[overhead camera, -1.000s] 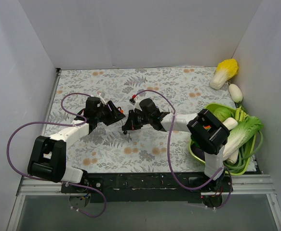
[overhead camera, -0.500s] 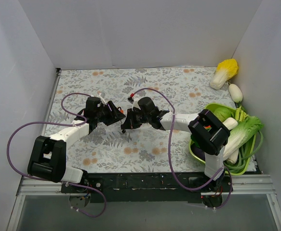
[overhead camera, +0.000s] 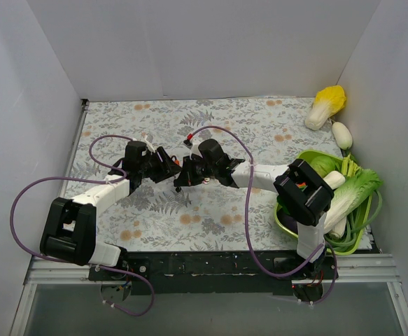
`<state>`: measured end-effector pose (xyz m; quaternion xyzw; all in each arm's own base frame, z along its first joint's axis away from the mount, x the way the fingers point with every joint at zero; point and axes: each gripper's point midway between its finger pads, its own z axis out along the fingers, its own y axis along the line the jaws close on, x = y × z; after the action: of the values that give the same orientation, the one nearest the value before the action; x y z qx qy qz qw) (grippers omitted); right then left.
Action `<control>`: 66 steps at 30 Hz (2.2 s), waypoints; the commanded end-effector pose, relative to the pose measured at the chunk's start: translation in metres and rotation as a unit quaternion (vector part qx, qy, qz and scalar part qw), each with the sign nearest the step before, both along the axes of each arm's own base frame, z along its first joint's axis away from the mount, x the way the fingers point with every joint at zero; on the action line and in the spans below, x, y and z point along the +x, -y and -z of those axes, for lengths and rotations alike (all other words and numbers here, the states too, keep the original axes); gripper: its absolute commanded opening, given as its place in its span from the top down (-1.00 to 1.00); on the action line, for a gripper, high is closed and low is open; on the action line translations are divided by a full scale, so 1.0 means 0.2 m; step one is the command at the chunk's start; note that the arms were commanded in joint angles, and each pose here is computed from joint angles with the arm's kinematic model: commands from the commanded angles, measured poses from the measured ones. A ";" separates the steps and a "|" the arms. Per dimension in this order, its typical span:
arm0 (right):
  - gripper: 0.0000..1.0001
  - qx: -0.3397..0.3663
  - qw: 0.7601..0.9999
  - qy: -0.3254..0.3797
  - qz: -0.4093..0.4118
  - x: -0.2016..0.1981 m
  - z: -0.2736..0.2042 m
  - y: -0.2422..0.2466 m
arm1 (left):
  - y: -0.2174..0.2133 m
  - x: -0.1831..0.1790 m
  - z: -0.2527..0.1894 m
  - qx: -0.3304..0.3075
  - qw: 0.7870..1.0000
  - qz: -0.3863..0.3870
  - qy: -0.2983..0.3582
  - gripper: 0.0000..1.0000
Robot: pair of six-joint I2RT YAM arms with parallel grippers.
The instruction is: Unlock with the key
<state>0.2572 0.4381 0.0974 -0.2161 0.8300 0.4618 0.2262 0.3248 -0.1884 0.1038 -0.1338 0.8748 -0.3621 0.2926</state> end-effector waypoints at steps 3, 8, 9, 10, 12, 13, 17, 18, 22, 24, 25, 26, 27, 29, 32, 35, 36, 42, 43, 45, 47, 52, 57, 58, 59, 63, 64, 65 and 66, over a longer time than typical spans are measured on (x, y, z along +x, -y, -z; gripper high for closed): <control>0.97 0.021 0.999 0.033 0.003 0.05 -0.12 -0.04 | 0.02 0.03 -0.13 -0.008 0.999 0.009 0.046 1.00; 0.97 0.021 0.999 0.030 0.002 0.03 -0.12 -0.02 | 0.03 0.03 -0.13 -0.008 0.999 0.009 0.046 1.00; 0.97 0.022 0.999 0.026 -0.001 0.02 -0.11 -0.02 | 0.02 0.04 -0.14 -0.008 0.999 0.007 0.047 1.00; 0.97 0.022 0.999 0.025 -0.003 0.00 -0.11 -0.02 | 0.02 0.03 -0.13 -0.007 0.999 0.008 0.046 1.00; 0.97 0.021 1.000 0.023 -0.004 -0.01 -0.10 -0.01 | 0.02 0.04 -0.14 -0.006 0.999 0.006 0.048 1.00; 0.97 0.021 0.999 0.023 -0.004 -0.02 -0.10 -0.01 | 0.02 0.04 -0.14 -0.006 0.999 0.006 0.048 1.00; 0.97 0.022 1.000 0.022 -0.005 -0.04 -0.10 0.00 | 0.02 0.04 -0.13 -0.004 0.999 0.005 0.048 1.00; 0.97 0.022 0.999 0.023 -0.005 -0.04 -0.11 0.00 | 0.02 0.04 -0.14 -0.004 0.999 0.005 0.050 1.00; 0.97 0.022 0.999 0.029 -0.003 -0.04 -0.12 0.00 | 0.02 0.04 -0.14 -0.002 0.999 0.005 0.050 1.00; 0.97 0.021 0.999 0.031 -0.003 -0.03 -0.12 0.00 | 0.01 0.04 -0.14 -0.002 0.999 0.004 0.050 1.00; 0.97 0.022 0.999 0.033 -0.004 -0.03 -0.13 0.00 | 0.01 0.04 -0.14 -0.003 0.999 0.005 0.051 1.00; 0.97 0.020 0.999 0.034 -0.004 -0.02 -0.13 0.00 | 0.02 0.04 -0.14 -0.002 0.999 0.005 0.050 1.00; 0.97 0.018 0.999 0.037 -0.003 -0.02 -0.13 0.00 | 0.01 0.04 -0.14 -0.002 0.999 0.004 0.050 1.00; 0.97 0.015 0.999 0.040 0.001 0.00 -0.13 0.00 | 0.01 0.04 -0.14 -0.002 0.999 0.004 0.051 1.00; 0.97 0.014 0.999 0.040 0.000 0.01 -0.13 -0.01 | 0.02 0.04 -0.15 -0.003 0.999 0.006 0.053 1.00; 0.97 0.012 0.999 0.039 0.000 0.01 -0.12 -0.01 | 0.02 0.04 -0.14 -0.003 0.999 0.006 0.052 1.00; 0.97 0.012 0.999 0.038 0.000 0.01 -0.12 -0.02 | 0.02 0.04 -0.14 -0.004 0.999 0.006 0.052 1.00; 0.97 0.015 0.999 0.044 0.001 0.04 -0.14 -0.03 | 0.02 0.03 -0.14 -0.004 0.999 0.008 0.050 1.00; 0.97 0.015 0.999 0.044 0.002 0.05 -0.14 -0.03 | 0.02 0.04 -0.14 -0.004 0.999 0.008 0.051 1.00; 0.97 0.016 0.999 0.042 0.000 0.05 -0.13 -0.03 | 0.02 0.04 -0.14 -0.004 0.999 0.008 0.051 1.00; 0.97 0.016 0.999 0.040 0.002 0.06 -0.13 -0.03 | 0.02 0.03 -0.14 -0.004 0.999 0.008 0.051 1.00; 0.97 0.015 0.999 0.034 0.001 0.07 -0.11 -0.02 | 0.02 0.03 -0.14 -0.005 0.999 0.008 0.050 1.00; 0.97 0.013 0.999 0.029 -0.001 0.05 -0.09 -0.01 | 0.02 0.03 -0.14 -0.005 0.999 0.008 0.049 1.00; 0.97 0.013 0.999 0.029 -0.003 0.04 -0.09 -0.01 | 0.02 0.03 -0.14 -0.006 0.999 0.009 0.049 1.00; 0.97 0.012 1.000 0.025 -0.004 0.02 -0.07 0.00 | 0.02 0.03 -0.14 -0.006 0.999 0.009 0.049 1.00; 0.97 0.012 1.000 0.024 -0.008 -0.01 -0.07 0.01 | 0.02 0.04 -0.14 -0.005 0.999 0.008 0.049 1.00; 0.97 0.013 1.000 0.024 -0.010 -0.02 -0.07 0.01 | 0.02 0.04 -0.14 -0.005 0.999 0.008 0.049 1.00; 0.97 0.013 1.000 0.024 -0.009 -0.02 -0.07 0.01 | 0.02 0.04 -0.14 -0.005 0.999 0.008 0.049 1.00; 0.97 0.012 1.000 0.023 -0.010 -0.02 -0.06 0.01 | 0.02 0.03 -0.13 -0.005 0.999 0.008 0.049 1.00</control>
<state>0.2577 0.4338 0.0989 -0.2221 0.8299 0.4553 0.2336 0.3246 -0.1875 0.1017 -0.1311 0.8775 -0.3548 0.2950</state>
